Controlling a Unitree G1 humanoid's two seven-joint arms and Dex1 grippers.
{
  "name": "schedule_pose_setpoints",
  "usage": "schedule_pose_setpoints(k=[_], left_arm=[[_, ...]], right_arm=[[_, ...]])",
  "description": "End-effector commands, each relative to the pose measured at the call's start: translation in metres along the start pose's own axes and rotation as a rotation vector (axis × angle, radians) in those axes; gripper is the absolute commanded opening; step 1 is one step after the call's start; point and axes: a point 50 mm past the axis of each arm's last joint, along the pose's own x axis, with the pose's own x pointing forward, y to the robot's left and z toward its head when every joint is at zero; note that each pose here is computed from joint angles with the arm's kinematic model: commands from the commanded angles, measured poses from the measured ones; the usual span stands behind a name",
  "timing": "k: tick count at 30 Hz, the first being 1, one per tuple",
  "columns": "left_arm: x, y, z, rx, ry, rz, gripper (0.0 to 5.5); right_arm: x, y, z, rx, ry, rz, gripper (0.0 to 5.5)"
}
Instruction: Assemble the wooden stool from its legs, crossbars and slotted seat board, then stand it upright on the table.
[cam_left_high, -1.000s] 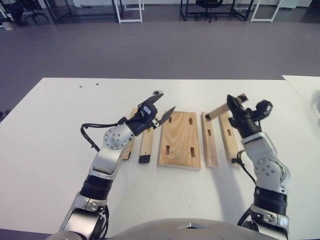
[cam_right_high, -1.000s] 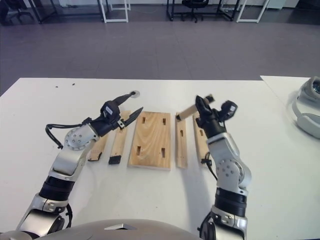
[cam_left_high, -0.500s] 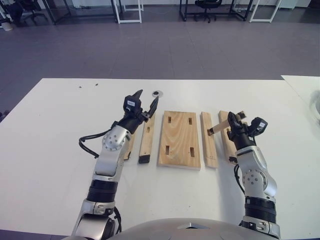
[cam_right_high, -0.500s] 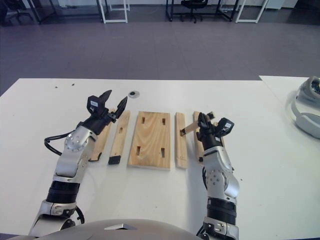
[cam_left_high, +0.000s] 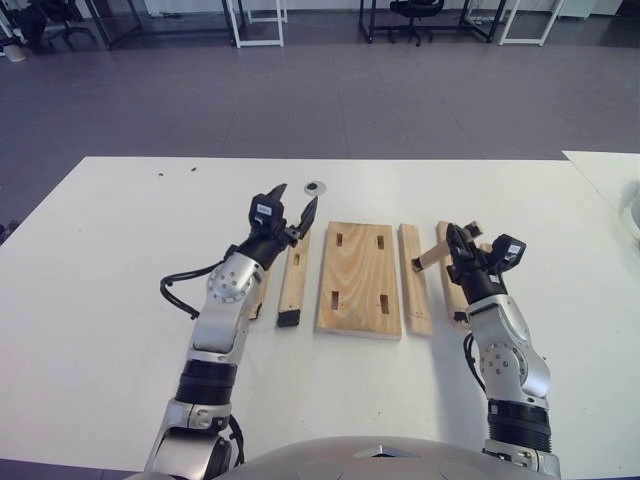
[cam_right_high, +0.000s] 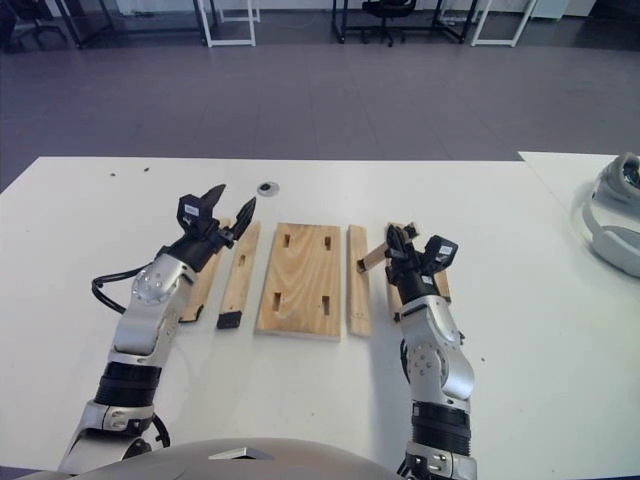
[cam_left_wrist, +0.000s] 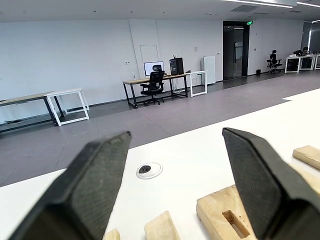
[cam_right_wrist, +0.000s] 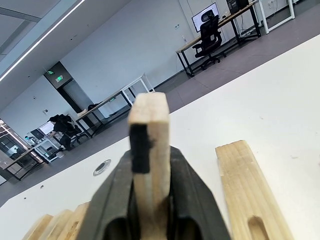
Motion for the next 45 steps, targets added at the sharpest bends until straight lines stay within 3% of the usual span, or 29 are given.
schedule_pose_setpoints(k=[1, 12, 16, 21, 26, 30, 34, 45], left_arm=[[-0.001, 0.000, -0.004, 0.004, 0.022, 0.002, 3.36], [0.000, -0.004, -0.006, 0.004, 0.030, -0.007, 3.36], [-0.001, -0.005, -0.006, 0.010, 0.034, -0.009, 3.36], [-0.003, -0.005, -0.007, 0.019, 0.042, -0.010, 3.36], [-0.002, -0.005, -0.008, 0.029, 0.051, -0.018, 3.36], [0.000, -0.004, -0.005, 0.037, 0.041, -0.018, 3.36], [0.001, -0.005, -0.004, 0.036, 0.034, -0.018, 3.36], [0.001, -0.009, -0.003, 0.037, 0.029, -0.013, 3.36]], right_arm=[[-0.001, -0.001, -0.003, 0.004, 0.016, -0.001, 0.41], [0.002, -0.016, -0.012, -0.155, 0.090, -0.101, 0.41], [-0.019, -0.028, -0.046, -0.395, 0.299, -0.073, 0.41], [-0.044, -0.056, -0.075, -0.405, 0.414, -0.149, 0.41], [-0.029, -0.041, -0.067, -0.477, 0.366, -0.056, 0.41], [-0.003, -0.009, -0.035, -0.454, 0.219, 0.021, 0.41], [0.008, 0.006, -0.013, -0.460, 0.181, 0.039, 1.27], [-0.015, -0.005, -0.022, -0.548, 0.530, -0.002, 3.30]])
